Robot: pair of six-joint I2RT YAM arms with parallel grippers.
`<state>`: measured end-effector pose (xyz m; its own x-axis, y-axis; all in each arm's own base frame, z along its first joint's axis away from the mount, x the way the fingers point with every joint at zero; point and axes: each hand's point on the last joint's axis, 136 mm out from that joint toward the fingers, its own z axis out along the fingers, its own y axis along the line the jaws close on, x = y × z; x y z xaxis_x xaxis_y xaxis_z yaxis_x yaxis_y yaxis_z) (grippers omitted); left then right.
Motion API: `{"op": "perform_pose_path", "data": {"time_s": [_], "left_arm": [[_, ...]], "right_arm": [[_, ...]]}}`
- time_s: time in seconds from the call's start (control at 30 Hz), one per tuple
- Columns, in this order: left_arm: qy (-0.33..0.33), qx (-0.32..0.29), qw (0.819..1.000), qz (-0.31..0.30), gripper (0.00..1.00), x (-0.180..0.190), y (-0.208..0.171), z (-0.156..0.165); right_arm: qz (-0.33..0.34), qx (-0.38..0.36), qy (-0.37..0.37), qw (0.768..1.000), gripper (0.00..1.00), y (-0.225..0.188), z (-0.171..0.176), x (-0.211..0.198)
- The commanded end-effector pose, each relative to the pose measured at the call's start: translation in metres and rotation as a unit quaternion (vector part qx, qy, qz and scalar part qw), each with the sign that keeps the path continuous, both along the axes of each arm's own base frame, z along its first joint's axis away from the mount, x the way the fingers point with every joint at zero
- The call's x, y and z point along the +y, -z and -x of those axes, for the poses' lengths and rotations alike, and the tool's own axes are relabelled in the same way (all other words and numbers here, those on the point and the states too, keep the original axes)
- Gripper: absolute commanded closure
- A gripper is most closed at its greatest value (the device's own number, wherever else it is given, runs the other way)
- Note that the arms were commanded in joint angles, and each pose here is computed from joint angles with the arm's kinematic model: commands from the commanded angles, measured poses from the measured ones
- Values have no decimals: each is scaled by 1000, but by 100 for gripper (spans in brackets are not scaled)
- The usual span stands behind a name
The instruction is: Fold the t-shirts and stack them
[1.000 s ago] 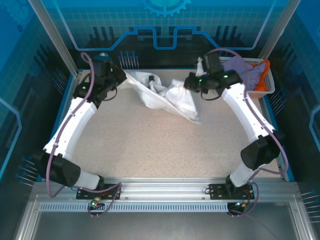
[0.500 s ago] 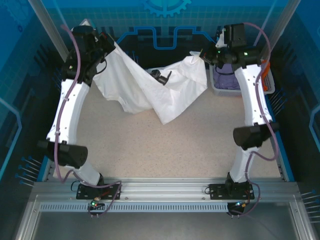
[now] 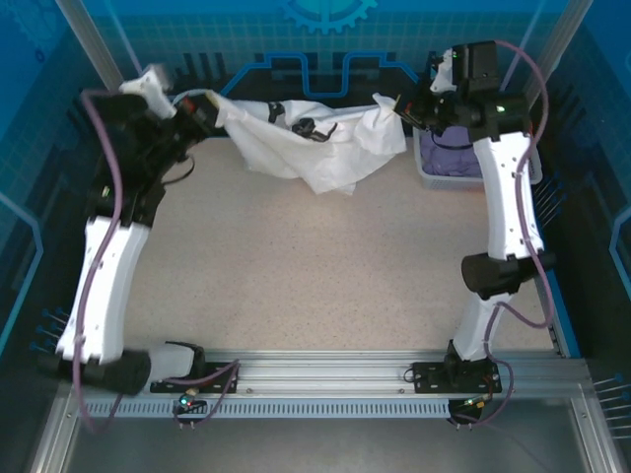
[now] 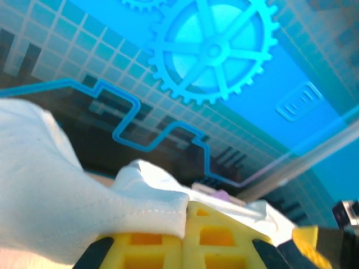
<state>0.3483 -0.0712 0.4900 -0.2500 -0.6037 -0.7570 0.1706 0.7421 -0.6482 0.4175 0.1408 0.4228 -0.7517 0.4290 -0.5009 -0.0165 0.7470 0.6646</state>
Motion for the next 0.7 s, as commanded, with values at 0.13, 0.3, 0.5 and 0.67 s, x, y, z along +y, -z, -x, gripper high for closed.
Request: {"op": "perform_pose_path", "data": {"time_s": [0.13,0.3,0.5,0.67], "left_arm": [[-257,142,955,-41,58,97,126,66],[-302,201,930,-60,34,111,160,30],[-173,245,951,-69,27,60,178,-48],[32,346,932,-105,25,-48,246,-107]], "right_arm": [[74,194,-1,978,98,111,46,-25],[130,294,9,947,72,200,-13,-28],[152,262,40,952,39,198,-50,-46],[111,214,-14,971,36,182,-21,-17]]}}
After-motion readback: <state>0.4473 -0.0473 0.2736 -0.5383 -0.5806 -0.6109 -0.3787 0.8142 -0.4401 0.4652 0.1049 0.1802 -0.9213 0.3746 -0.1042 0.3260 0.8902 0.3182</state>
